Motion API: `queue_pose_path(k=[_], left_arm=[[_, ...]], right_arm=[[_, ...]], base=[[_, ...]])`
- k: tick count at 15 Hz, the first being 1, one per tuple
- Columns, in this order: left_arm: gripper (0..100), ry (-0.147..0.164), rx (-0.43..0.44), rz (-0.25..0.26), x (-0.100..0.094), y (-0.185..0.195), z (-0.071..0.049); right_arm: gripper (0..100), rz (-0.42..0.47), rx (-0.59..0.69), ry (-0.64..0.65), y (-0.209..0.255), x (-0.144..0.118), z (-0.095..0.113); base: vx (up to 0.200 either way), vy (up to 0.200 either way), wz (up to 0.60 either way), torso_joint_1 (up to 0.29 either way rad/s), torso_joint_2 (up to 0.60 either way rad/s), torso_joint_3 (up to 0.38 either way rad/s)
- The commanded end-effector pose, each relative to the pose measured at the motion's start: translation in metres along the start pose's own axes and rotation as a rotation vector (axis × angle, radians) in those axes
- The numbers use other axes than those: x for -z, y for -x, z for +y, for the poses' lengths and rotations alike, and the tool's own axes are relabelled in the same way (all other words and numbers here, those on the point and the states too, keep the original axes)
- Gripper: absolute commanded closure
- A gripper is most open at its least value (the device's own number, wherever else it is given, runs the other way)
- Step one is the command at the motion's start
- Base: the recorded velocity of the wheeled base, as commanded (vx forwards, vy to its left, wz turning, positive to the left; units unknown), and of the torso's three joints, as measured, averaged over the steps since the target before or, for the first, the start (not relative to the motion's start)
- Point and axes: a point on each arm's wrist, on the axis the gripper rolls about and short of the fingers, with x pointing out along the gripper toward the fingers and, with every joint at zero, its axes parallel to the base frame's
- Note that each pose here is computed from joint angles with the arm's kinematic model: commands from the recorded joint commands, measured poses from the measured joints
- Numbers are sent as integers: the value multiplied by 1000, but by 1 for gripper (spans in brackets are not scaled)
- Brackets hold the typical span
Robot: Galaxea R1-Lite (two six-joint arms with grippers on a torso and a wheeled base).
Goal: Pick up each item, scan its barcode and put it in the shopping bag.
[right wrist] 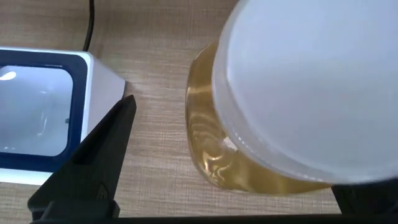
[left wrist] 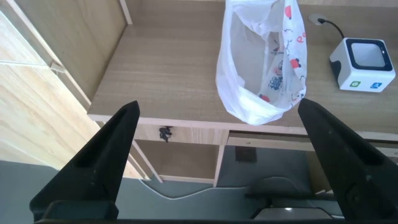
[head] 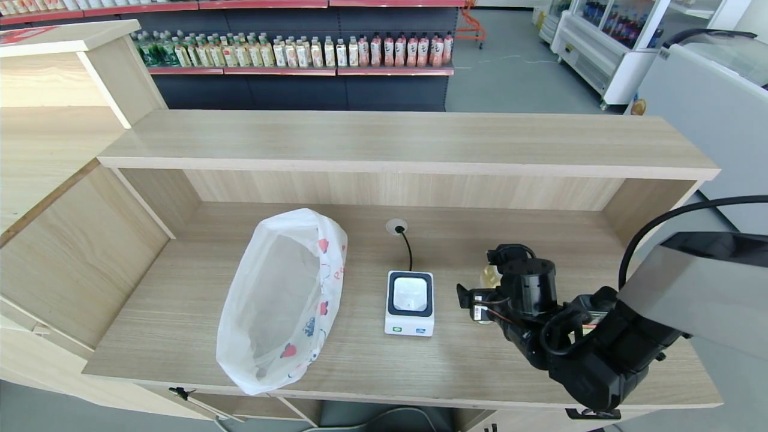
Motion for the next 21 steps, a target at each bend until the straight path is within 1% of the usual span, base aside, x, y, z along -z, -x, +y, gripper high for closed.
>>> queue_pose_path(k=[1, 3, 4, 5, 9, 10, 13, 14, 16, 19, 20, 21], left_arm=[[0, 0, 0, 0, 0, 0, 0], [0, 0, 0, 1, 0, 0, 0], [0, 0, 0, 0, 0, 0, 0], [0, 0, 0, 1, 0, 0, 0], [0, -1, 0, 0, 0, 0, 0], [0, -1, 0, 1, 0, 0, 0], [0, 0, 0, 0, 0, 0, 0], [0, -1, 0, 1, 0, 0, 0], [0, -1, 0, 0, 0, 0, 0], [0, 0, 0, 1, 0, 0, 0], [0, 0, 0, 0, 0, 0, 0], [0, 0, 0, 1, 0, 0, 0]], right_arm=[[0, -4, 0, 8, -8, 4, 2], [0, -41, -9, 19, -15, 3, 6], [0, -41, -9, 21, -14, 3, 6], [0, -48, -2, 41, -16, 4, 3], [0, -65, -24, 49, -27, 7, -8], [100, -66, -24, 73, -31, 6, -15], [100, -95, -39, 93, -39, -3, -21], [100, -101, -31, 110, -43, -5, -25], [100, -107, -55, 118, -52, -7, -38], [100, -118, -60, 110, -52, -12, -38], [100, -133, -65, 102, -47, -18, -39], [100, -167, -93, 78, -40, -32, -39]], base=[[0, 0, 0, 0, 0, 0], [0, 0, 0, 0, 0, 0], [0, 0, 0, 0, 0, 0], [0, 0, 0, 0, 0, 0], [0, 0, 0, 0, 0, 0], [0, 0, 0, 0, 0, 0], [0, 0, 0, 0, 0, 0], [0, 0, 0, 0, 0, 0], [0, 0, 0, 0, 0, 0], [0, 0, 0, 0, 0, 0], [0, 0, 0, 0, 0, 0], [0, 0, 0, 0, 0, 0]])
